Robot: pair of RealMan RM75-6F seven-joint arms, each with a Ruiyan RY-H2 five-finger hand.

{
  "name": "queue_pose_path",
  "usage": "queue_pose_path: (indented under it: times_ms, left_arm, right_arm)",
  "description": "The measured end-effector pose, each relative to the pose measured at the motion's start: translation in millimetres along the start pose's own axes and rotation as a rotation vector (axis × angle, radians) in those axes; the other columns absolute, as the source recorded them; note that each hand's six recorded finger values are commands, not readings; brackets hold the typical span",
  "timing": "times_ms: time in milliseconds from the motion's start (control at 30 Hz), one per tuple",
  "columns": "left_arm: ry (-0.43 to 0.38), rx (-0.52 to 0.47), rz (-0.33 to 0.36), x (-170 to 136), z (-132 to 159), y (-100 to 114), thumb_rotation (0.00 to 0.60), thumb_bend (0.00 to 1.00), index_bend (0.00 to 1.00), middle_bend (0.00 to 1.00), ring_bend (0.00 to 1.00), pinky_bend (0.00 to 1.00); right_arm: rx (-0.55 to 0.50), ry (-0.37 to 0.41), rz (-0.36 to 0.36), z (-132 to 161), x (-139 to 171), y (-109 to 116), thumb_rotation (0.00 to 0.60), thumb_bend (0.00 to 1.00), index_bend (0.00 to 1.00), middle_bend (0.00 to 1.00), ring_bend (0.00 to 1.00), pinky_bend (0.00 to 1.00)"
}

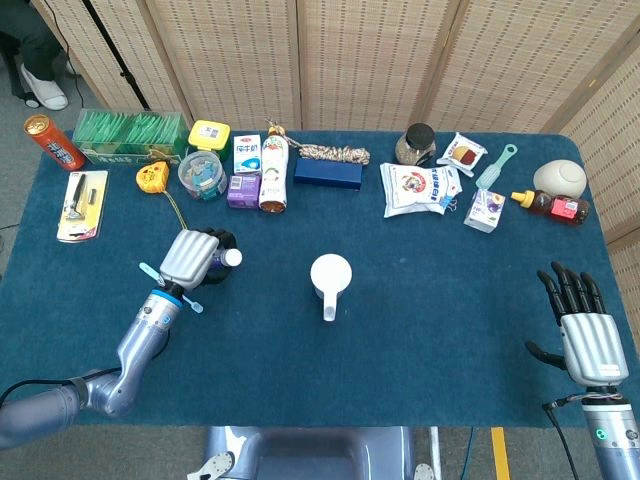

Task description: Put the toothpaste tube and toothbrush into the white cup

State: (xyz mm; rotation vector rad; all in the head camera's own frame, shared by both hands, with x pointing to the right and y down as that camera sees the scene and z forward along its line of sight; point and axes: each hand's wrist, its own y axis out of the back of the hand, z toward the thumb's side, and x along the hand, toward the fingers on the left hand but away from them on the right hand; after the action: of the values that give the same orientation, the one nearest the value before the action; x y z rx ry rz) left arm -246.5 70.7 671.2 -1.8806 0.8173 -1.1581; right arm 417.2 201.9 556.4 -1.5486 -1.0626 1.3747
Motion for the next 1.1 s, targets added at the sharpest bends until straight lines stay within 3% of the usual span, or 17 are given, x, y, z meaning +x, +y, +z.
queue_pose_path:
  times_ms: [467,900,1100]
  left_arm:
    - [-0.075,-0.111,0.091,-19,23,49,0.600,0.43,0.66,0.50,0.46,0.56]
    - [-0.232,-0.246,0.200,-44,83,121,0.600,0.43,0.67,0.50,0.46,0.57]
    - [-0.285,-0.282,0.233,-41,106,132,0.600,0.43,0.67,0.50,0.46,0.57]
  right_arm:
    - [0.001,0.000,-0.003,0,0,1,0.600,0.00,0.00,0.00,0.00,0.00]
    - [-0.003,-0.001,-0.004,0,1,1,0.600,0.00,0.00,0.00,0.00,0.00]
    - [-0.006,0.001,-0.005,0,1,2,0.600,0.00,0.00,0.00,0.00,0.00]
